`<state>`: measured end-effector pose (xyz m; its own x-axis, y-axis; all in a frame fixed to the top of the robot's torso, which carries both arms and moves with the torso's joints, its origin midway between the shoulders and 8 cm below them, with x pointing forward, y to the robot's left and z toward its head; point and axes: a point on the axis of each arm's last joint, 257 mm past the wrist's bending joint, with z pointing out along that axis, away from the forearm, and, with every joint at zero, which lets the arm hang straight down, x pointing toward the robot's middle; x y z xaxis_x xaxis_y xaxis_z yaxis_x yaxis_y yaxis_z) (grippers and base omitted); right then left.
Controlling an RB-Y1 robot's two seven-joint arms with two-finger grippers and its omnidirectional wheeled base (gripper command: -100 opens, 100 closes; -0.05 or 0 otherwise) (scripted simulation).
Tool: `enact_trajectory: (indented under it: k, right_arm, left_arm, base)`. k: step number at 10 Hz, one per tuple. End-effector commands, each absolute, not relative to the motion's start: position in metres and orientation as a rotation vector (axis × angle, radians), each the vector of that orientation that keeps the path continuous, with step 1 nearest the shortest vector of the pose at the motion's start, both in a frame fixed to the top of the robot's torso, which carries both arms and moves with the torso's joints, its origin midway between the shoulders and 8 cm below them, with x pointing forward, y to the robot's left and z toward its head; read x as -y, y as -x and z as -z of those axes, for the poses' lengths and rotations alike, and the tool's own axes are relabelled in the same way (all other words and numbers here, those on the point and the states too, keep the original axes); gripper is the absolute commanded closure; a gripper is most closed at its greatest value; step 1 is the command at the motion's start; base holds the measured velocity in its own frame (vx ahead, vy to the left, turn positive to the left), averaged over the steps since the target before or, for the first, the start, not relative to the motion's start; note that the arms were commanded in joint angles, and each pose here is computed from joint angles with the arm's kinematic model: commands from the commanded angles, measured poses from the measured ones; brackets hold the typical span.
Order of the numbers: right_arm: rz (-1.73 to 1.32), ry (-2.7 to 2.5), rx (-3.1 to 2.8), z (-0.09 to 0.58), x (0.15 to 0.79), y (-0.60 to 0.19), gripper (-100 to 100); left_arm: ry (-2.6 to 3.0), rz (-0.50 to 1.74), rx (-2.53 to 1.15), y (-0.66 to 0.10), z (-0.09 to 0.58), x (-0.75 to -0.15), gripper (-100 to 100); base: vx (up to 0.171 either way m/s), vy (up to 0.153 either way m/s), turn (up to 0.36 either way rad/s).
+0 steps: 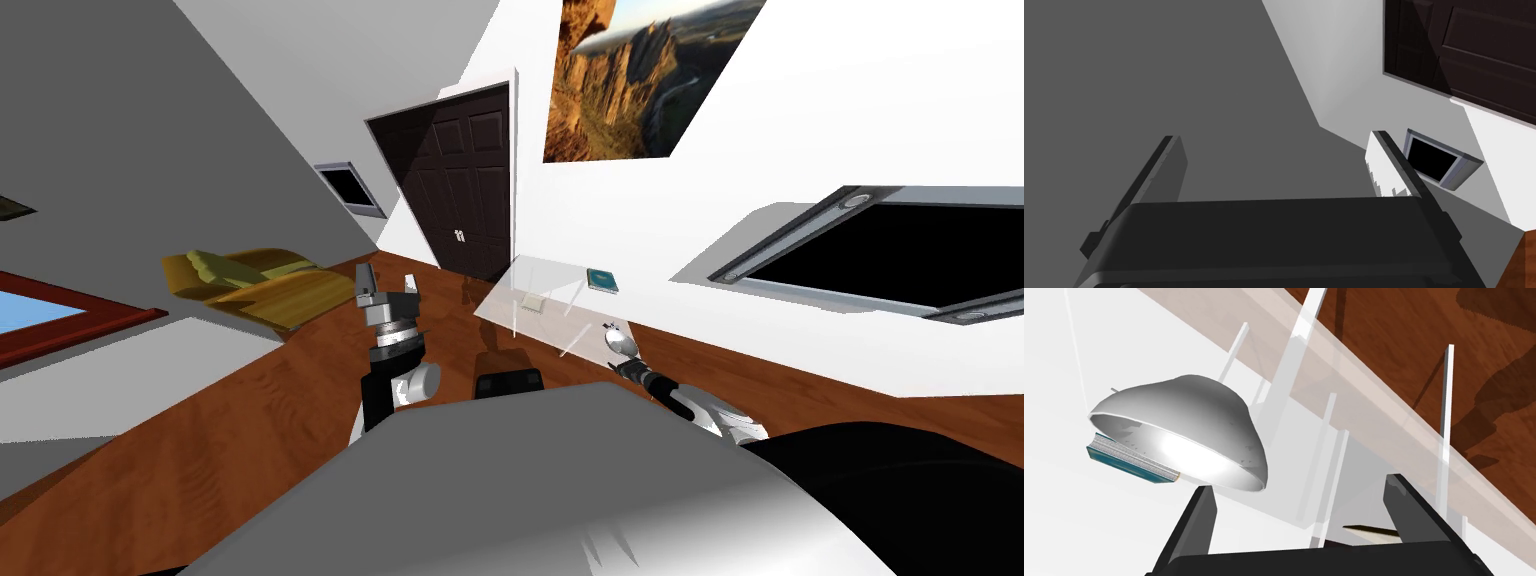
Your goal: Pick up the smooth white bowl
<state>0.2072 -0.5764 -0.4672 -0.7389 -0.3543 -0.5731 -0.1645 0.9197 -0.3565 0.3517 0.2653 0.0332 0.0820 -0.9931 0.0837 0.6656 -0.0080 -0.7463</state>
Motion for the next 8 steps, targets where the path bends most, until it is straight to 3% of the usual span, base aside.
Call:
enact_trajectory:
  k: [1,8]
  right_arm:
    - [0.410,0.387,-2.441,0.473,0.588,-0.192,-100]
    - [0.598,0.560,-2.596,0.480,0.659,-0.125,-100]
  left_arm:
    - [0.742,1.426,-0.566,-0.352,-0.033,-0.265,0]
    - [0.742,1.426,-0.566,-0.352,-0.033,-0.265,0]
  base:
    - [0.013,0.025,0.101]
    - [0.022,0.030,0.139]
